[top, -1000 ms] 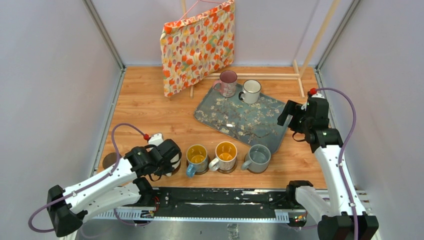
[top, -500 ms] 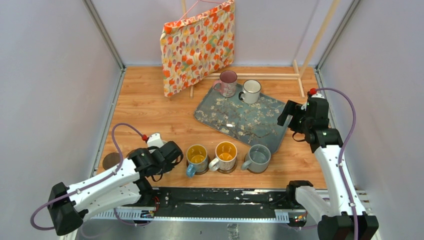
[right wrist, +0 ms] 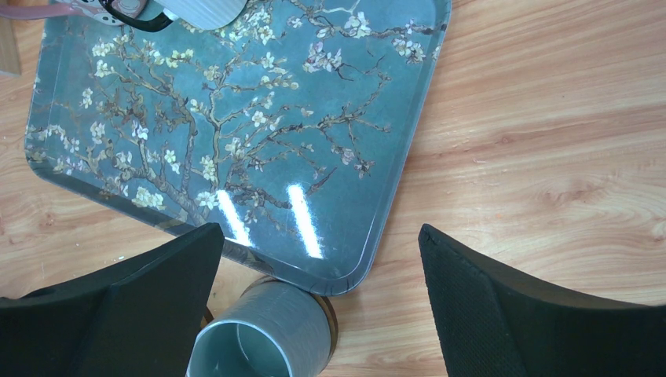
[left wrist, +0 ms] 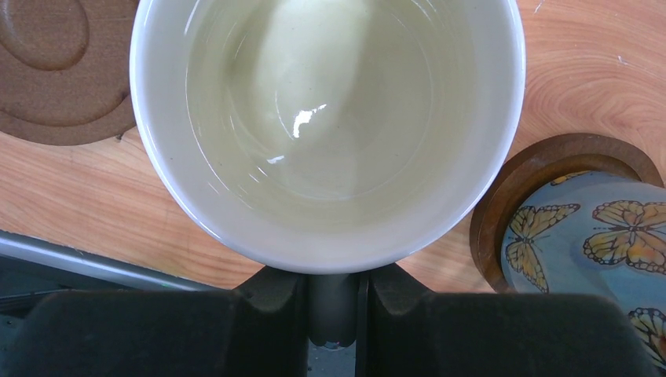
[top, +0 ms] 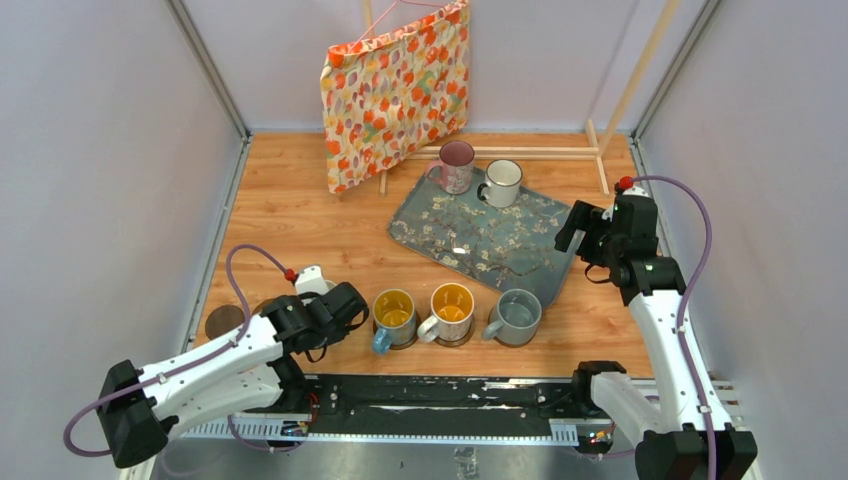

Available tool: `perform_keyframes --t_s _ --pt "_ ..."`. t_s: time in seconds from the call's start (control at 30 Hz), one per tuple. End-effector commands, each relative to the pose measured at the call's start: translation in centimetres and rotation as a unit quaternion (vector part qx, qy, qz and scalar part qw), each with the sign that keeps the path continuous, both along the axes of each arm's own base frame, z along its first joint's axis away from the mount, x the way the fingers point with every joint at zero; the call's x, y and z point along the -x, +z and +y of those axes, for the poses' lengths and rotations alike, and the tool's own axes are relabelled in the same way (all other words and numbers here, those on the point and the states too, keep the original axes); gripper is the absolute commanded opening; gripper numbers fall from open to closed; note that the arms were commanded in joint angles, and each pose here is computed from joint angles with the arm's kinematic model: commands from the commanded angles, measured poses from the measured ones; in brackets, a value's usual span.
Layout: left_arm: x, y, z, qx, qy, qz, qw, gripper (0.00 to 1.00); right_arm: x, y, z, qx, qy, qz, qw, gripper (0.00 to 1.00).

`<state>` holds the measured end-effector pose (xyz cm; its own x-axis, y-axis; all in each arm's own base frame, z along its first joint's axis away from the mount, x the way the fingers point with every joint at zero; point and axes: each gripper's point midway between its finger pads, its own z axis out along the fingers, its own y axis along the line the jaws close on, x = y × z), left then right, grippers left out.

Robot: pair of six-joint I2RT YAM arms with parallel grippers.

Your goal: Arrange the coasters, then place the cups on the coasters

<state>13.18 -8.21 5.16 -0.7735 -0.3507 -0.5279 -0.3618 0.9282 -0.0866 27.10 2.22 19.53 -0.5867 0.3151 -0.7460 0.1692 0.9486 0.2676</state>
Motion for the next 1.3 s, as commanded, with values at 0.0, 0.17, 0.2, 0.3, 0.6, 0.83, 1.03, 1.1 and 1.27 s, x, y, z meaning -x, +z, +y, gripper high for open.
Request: perform_keyframes --t_s 0.0,0.17,0.2,0.3,0.6,0.83,1.03,1.1,1.27 --pt "0.54 -0.69 0.73 -0.008 0.021 0.007 1.0 0.01 0.29 -0.38 -0.07 0.007 0.003 0.001 1.0 1.0" --pt "0.79 -0.99 0.93 -0.005 0.023 0.008 1.0 0.18 0.32 -0.37 -0.1 0.007 0.003 0.0 1.0 1.0" --pt "0.82 -1.05 0.99 -0.006 0.022 0.009 1.0 0.2 0.33 -0.33 -0.09 0.007 0.003 -0.001 1.0 1.0" --pt "0.86 -1.08 1.01 -0.005 0.023 0.009 1.0 0.22 0.34 -0.36 -0.1 0.007 0.003 0.0 1.0 1.0" --pt "1.01 -1.05 0.92 -0.003 0.018 0.012 1.0 0.33 0.36 -0.25 -0.11 0.007 0.003 -0.002 1.0 1.0" --pt "0.82 -0.57 0.79 0.004 0.015 0.004 1.0 0.36 0.35 -0.28 -0.09 0.007 0.003 -0.002 1.0 1.0" --pt "0.68 -0.37 0.89 0.007 0.02 -0.004 1.0 0.36 0.35 -0.28 -0.1 0.007 0.003 -0.002 1.0 1.0" --pt "0.51 -0.26 0.95 0.004 0.021 -0.007 1.0 0.34 0.37 -0.2 -0.11 0.007 0.003 -0.003 1.0 1.0" --pt "0.43 -0.43 1.17 -0.012 0.02 -0.003 1.0 0.23 0.36 -0.24 -0.11 0.007 0.003 -0.003 1.0 1.0"
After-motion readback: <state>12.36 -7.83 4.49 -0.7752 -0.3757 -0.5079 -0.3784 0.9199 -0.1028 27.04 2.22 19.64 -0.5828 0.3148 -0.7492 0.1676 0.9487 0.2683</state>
